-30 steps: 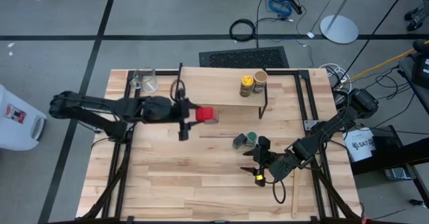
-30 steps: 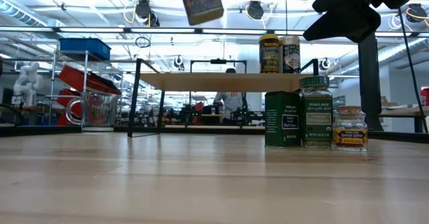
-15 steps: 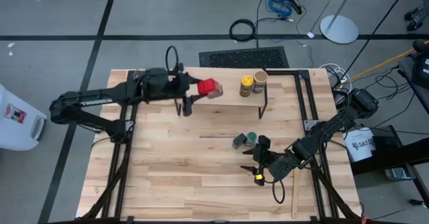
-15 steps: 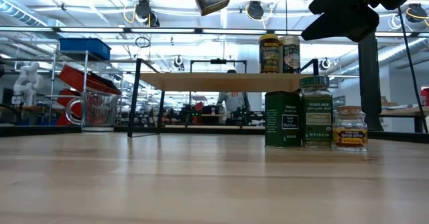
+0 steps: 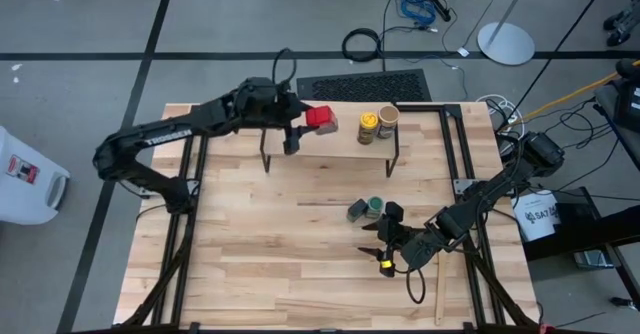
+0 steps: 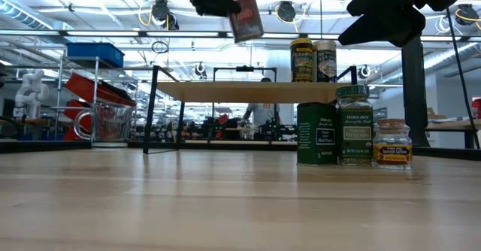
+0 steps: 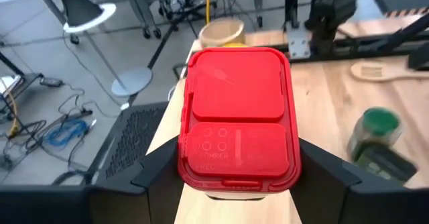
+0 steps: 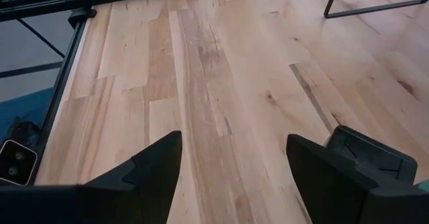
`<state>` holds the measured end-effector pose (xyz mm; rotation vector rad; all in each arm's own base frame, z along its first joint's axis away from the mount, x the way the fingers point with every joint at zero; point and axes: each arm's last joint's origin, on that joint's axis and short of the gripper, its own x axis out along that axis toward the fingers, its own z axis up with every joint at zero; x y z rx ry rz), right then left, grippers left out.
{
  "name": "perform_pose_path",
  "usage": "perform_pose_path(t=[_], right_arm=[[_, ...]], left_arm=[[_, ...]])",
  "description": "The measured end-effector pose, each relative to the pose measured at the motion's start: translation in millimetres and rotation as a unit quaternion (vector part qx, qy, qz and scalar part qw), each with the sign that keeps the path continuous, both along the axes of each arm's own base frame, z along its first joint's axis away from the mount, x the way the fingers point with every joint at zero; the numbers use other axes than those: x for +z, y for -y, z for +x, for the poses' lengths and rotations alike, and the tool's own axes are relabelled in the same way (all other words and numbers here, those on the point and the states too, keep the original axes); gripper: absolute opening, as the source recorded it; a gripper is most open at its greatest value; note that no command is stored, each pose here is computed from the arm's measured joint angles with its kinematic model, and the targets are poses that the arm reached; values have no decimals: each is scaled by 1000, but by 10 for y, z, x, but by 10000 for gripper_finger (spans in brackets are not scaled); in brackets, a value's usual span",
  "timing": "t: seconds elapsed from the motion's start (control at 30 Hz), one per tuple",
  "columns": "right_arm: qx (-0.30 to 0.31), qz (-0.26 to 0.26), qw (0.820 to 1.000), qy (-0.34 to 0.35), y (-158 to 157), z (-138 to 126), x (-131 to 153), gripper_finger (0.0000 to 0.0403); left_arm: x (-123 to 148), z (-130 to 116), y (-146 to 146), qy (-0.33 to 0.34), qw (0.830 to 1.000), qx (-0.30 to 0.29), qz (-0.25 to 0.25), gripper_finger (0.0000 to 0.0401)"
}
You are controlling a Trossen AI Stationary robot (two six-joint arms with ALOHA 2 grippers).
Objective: Shelf spices
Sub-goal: Put the red seasoning can on the shelf
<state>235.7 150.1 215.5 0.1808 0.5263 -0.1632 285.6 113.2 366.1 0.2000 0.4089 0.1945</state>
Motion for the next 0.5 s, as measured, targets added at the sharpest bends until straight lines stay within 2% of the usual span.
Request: perform_pose_path(t=[0.23,0.5], right_arm=[[0,-1,1000,-2,1,-2,-3,256],[1,-3,1000,-2,1,-2,-3,256]], left_arm=[[-151,18,-254,-20,999,-12,-23,232],[-264,116,-363,-16,999,-33,-36,232]])
